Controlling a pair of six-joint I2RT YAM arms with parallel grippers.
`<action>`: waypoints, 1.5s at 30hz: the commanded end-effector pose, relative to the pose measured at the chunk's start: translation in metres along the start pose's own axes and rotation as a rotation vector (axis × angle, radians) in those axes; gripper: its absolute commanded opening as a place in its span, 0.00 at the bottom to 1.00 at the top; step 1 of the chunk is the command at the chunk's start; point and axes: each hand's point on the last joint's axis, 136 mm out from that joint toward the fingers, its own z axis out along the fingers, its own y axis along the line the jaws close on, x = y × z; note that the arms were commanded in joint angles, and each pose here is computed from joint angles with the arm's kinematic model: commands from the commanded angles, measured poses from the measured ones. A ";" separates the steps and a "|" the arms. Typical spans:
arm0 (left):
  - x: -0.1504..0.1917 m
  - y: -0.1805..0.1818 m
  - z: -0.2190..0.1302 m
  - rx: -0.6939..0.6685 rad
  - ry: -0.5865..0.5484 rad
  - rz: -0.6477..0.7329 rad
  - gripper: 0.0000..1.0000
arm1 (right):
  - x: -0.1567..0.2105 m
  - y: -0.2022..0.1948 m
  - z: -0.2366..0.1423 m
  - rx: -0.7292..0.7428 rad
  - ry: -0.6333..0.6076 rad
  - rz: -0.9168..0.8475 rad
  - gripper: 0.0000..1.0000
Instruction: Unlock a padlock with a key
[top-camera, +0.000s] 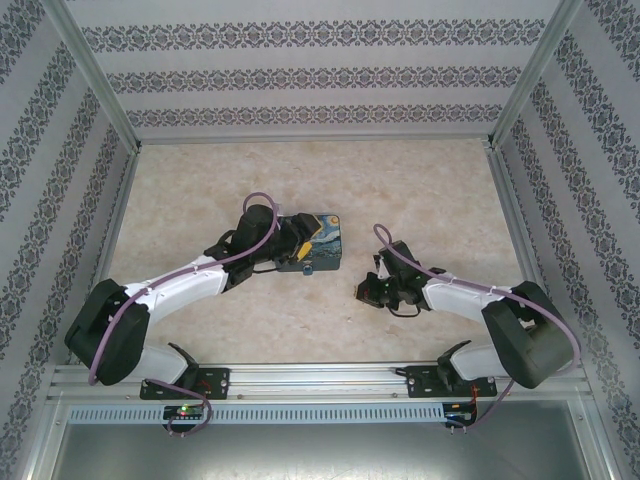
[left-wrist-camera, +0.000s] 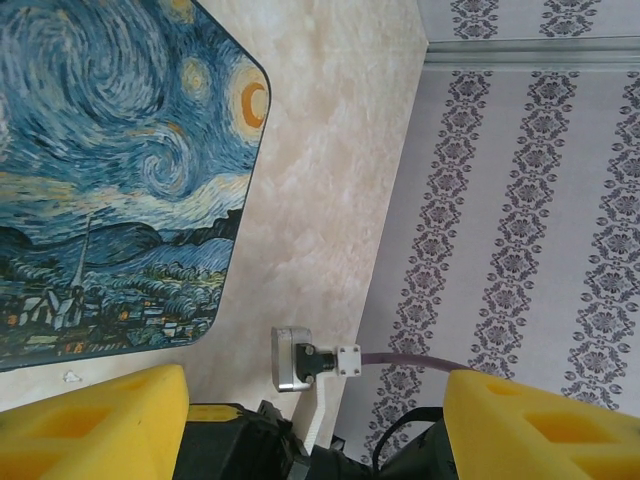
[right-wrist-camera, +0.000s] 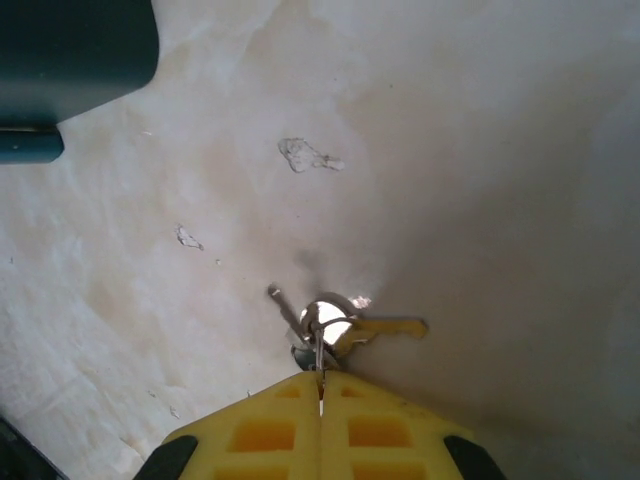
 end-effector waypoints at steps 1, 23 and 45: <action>0.004 -0.001 -0.001 0.008 -0.001 0.013 0.69 | -0.005 0.006 0.000 0.000 -0.021 -0.040 0.01; 0.006 0.005 0.003 -0.003 0.009 0.010 0.69 | -0.022 0.031 -0.026 0.026 -0.072 -0.156 0.52; 0.005 0.004 0.001 -0.005 0.000 0.013 0.69 | -0.010 0.006 0.006 0.116 0.048 -0.176 0.50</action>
